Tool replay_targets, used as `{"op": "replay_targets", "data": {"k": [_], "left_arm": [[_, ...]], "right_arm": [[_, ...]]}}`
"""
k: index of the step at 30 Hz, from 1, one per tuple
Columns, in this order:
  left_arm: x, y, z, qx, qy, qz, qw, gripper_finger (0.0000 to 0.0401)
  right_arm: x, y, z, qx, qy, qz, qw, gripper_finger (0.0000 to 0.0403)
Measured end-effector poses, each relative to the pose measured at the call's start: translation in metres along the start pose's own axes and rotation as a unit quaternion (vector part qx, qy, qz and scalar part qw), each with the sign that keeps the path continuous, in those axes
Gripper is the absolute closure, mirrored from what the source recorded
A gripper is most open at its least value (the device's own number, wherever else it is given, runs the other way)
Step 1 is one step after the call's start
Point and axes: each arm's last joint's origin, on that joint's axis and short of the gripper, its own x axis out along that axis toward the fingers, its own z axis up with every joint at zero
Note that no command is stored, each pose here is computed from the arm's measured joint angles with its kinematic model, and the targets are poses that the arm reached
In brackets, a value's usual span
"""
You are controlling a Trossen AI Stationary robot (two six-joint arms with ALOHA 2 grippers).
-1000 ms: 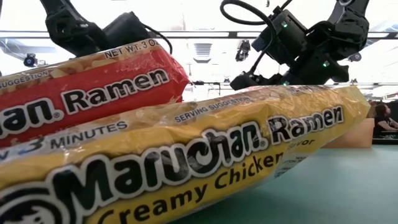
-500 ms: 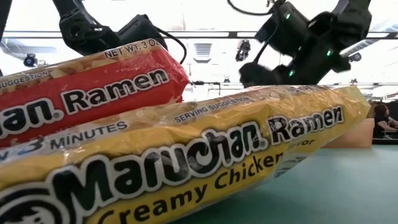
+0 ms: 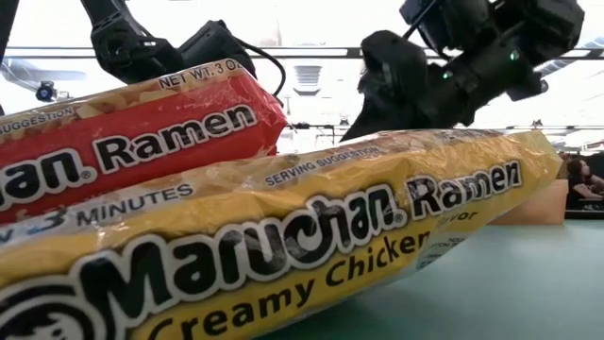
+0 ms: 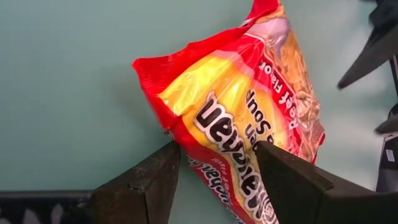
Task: Sort Maruchan noodles
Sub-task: Put the red noodle pack into the green bin
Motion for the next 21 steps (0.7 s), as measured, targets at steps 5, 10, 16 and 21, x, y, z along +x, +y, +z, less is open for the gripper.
{"op": "replay_targets", "data": {"k": [5, 10, 16, 21], "left_arm": [[0.0, 0.0, 0.0, 0.0, 0.001, -0.001, 1.0, 0.0202], [0.0, 0.0, -0.001, 0.005, 0.013, -0.008, 1.0, 0.0202], [-0.001, -0.002, -0.002, 0.005, 0.042, -0.031, 0.999, 0.0202], [-0.004, -0.004, -0.001, 0.006, 0.046, -0.038, 0.998, 0.0202]], "right_arm": [[0.011, -0.006, -0.01, 0.024, 0.013, -0.007, 1.0, 0.0266], [0.013, -0.008, -0.013, 0.025, 0.018, -0.012, 0.999, 0.0266], [0.012, -0.012, -0.016, 0.025, 0.033, -0.037, 0.998, 0.0266], [0.011, -0.015, -0.019, 0.023, 0.039, -0.046, 0.998, 0.0266]]}}
